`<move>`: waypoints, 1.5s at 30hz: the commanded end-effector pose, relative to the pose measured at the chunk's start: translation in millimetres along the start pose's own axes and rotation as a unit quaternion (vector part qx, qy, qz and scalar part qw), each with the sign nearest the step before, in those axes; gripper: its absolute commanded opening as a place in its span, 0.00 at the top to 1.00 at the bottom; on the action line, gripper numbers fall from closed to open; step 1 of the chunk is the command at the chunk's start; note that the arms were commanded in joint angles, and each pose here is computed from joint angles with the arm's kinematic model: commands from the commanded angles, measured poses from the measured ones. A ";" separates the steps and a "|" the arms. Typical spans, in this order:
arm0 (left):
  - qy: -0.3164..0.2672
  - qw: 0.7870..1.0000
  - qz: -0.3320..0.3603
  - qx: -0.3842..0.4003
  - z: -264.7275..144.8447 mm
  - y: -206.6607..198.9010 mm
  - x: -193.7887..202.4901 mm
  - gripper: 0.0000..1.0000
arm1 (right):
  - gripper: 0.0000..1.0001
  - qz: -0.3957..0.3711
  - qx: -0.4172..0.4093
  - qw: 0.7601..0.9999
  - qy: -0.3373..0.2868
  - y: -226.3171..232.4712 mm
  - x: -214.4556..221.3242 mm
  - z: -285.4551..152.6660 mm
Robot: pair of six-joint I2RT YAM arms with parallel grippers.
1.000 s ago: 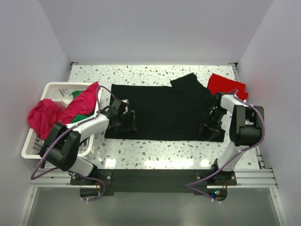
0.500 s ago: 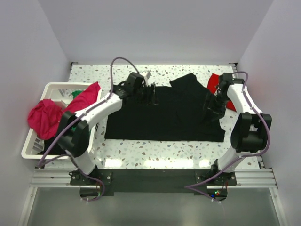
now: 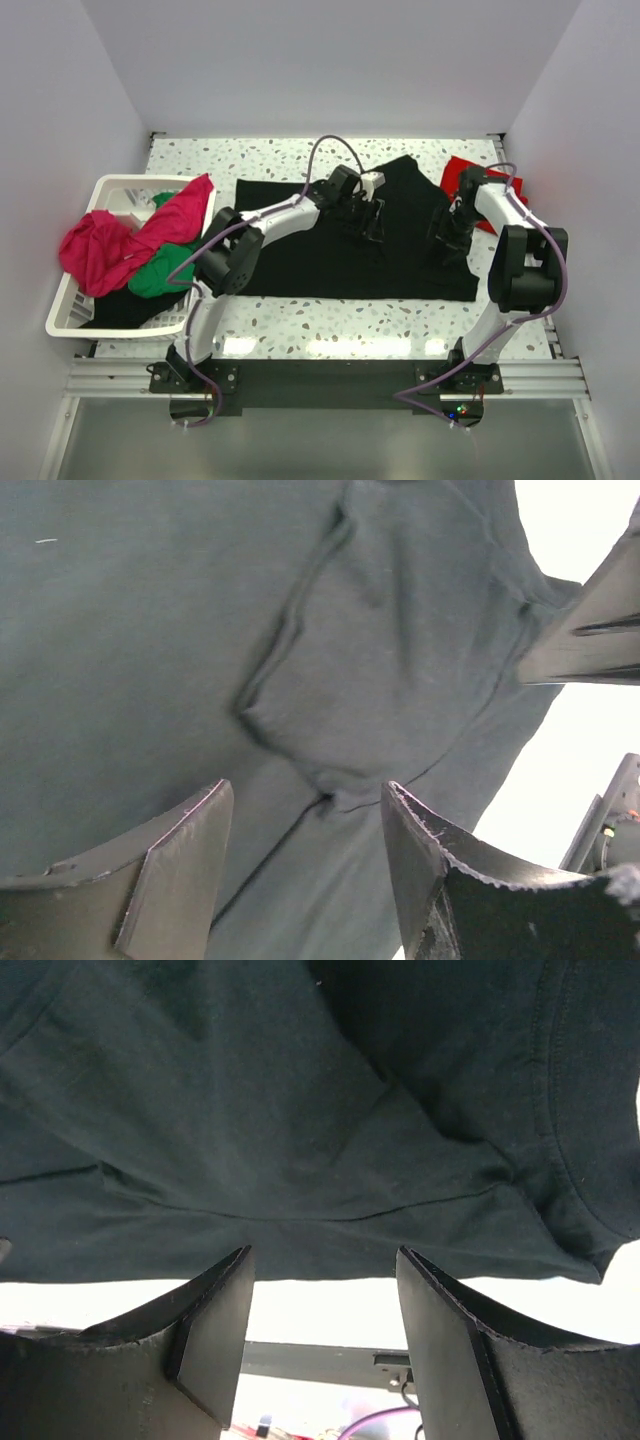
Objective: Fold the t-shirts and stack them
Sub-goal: Fold the tshirt
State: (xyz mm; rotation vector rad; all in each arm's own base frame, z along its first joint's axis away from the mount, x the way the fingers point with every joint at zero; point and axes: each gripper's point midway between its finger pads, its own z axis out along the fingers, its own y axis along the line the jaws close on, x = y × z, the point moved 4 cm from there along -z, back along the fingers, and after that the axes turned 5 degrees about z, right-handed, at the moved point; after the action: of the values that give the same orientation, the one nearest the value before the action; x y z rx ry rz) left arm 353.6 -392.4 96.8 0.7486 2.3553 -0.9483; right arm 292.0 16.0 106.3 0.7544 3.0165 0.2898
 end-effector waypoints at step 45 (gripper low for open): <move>-0.083 0.993 0.042 -0.068 22.3 -2.2 -22.5 1.00 | 0.37 0.006 0.063 0.998 0.028 -35.5 26.1 41.7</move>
State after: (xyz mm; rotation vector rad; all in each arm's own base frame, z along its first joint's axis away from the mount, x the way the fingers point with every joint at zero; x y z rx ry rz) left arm 362.1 -414.9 53.0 0.7358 2.3347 -0.8018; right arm 254.2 10.7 63.1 0.7863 3.1180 0.1766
